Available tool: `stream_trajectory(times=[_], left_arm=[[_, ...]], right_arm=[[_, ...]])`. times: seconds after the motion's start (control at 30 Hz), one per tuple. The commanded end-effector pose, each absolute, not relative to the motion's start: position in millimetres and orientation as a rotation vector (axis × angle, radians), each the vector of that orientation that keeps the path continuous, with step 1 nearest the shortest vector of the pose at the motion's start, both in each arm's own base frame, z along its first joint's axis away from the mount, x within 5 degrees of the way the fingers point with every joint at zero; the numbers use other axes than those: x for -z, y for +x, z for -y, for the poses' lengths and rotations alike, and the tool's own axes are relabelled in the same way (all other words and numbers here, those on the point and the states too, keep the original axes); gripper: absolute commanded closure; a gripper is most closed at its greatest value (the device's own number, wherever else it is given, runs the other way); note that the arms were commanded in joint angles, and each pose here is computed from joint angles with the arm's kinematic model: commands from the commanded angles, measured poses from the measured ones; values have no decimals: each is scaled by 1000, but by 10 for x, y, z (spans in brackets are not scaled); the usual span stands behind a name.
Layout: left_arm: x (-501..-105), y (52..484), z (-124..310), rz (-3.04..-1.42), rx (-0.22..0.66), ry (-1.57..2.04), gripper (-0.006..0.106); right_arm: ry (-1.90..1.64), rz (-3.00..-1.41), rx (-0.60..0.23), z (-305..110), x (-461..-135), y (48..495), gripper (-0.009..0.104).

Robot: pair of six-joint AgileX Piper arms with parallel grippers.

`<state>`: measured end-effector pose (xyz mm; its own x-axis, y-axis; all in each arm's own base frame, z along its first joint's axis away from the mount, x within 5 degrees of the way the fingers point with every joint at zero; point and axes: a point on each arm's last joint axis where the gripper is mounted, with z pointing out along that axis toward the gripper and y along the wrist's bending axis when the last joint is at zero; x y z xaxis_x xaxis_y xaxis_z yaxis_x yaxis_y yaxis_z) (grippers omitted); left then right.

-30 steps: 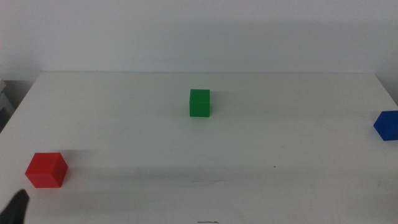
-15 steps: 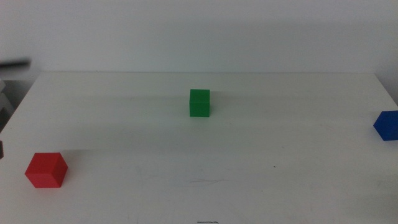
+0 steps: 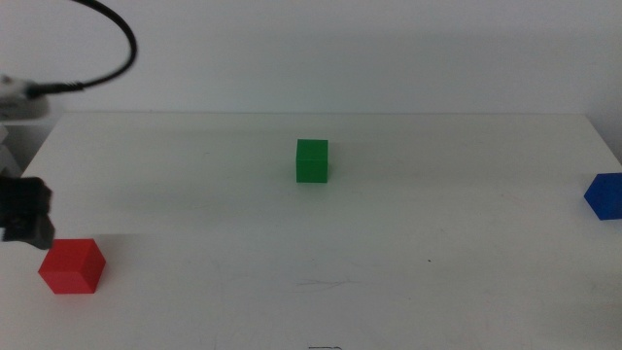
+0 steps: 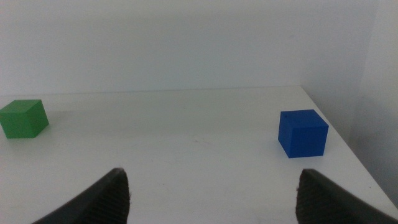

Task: Stack red cubes first, then green, then blue cubes in a specific spot.

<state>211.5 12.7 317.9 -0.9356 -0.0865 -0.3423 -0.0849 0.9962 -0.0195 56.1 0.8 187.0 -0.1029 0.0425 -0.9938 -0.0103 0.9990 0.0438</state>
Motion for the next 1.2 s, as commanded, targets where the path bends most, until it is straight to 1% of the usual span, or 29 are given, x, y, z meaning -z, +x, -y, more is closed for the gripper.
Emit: stream_trajectory(times=[0.0,0.17,0.37,0.6,0.83,0.97,1.07,1.17], left_arm=[[-3203,2263,-144,-2761,4,-121,9],[-3028,2535,-266,-2841,19,-72,9],[-2801,2841,-448,-2888,107,-8,9],[-2457,3170,-503,-2932,122,18,9],[-2148,3332,-520,-2958,153,39,9],[-1981,3407,-535,-2969,157,38,10],[-1917,3430,-541,-2978,158,37,14],[-1877,3441,-543,-2985,159,43,25]], right_arm=[[3,-1557,-27,-8,-2027,544,1],[3,-1557,-27,-8,-2027,544,1],[3,-1557,-27,-8,-2027,544,1],[3,-1557,-27,-8,-2027,544,1],[3,-1557,-27,-8,-2027,544,1],[3,-1557,-27,-8,-2027,544,1],[3,-1557,-27,-8,-2027,544,1],[3,-1557,-27,-8,-2027,544,1]])
